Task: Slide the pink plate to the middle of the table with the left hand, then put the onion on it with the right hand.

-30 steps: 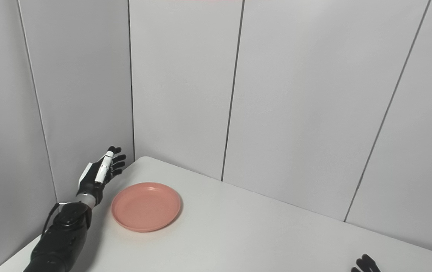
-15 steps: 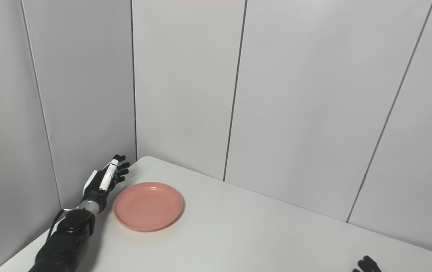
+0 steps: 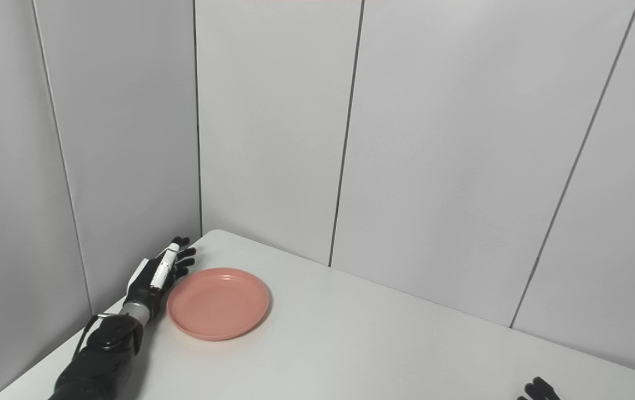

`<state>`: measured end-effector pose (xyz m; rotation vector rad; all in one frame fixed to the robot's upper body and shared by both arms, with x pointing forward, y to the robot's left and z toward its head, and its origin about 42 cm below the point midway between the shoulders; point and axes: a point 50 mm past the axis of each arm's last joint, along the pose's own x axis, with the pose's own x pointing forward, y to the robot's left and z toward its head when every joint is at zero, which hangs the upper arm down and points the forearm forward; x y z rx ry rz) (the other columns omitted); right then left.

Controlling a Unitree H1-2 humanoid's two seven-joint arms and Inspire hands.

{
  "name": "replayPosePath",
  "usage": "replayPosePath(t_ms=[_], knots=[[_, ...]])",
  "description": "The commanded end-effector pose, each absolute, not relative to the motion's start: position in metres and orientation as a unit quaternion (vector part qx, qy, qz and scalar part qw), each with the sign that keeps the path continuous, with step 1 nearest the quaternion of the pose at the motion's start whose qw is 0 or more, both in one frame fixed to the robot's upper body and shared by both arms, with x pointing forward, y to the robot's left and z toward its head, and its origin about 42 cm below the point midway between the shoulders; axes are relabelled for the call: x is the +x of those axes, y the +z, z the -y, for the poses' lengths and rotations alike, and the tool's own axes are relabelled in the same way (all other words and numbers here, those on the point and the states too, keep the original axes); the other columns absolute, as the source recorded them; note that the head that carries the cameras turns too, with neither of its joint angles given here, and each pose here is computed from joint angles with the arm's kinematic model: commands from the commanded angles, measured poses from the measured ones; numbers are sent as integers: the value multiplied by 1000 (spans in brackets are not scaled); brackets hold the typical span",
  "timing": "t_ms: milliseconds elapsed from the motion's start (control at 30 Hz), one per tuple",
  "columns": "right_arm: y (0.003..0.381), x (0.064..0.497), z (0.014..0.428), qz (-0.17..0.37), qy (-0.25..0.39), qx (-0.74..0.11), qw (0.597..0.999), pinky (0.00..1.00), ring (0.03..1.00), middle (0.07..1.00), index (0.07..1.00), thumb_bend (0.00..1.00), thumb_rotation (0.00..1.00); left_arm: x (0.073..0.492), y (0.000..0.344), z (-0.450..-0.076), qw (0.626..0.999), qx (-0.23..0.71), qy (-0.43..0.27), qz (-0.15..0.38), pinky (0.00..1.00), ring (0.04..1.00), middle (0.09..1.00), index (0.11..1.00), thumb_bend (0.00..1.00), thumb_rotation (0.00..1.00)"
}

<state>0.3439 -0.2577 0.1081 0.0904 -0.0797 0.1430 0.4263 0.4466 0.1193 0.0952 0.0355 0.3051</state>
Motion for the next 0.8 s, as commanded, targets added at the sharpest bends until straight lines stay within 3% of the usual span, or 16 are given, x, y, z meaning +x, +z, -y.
replayPosePath(t_ms=[0,267,500,700,767], knots=[[92,329,269,22,59,43,997,795,844,861,859,694,804,446,151,-443,988,54,141,37,952,883,882,884,518,1000],[92,330,269,31,56,45,997,772,831,852,848,703,794,445,143,-441,990,63,122,24,967,921,893,882,505,1000],[92,330,270,30,59,44,997,790,841,860,858,708,801,444,137,-437,991,65,112,16,920,904,894,867,525,1000],[94,329,269,26,57,44,997,789,839,857,855,700,797,446,135,-427,993,42,114,4,936,895,894,901,528,1000],[93,329,268,28,60,43,997,790,841,861,856,699,803,447,136,-424,993,34,114,4,894,874,888,896,508,1000]])
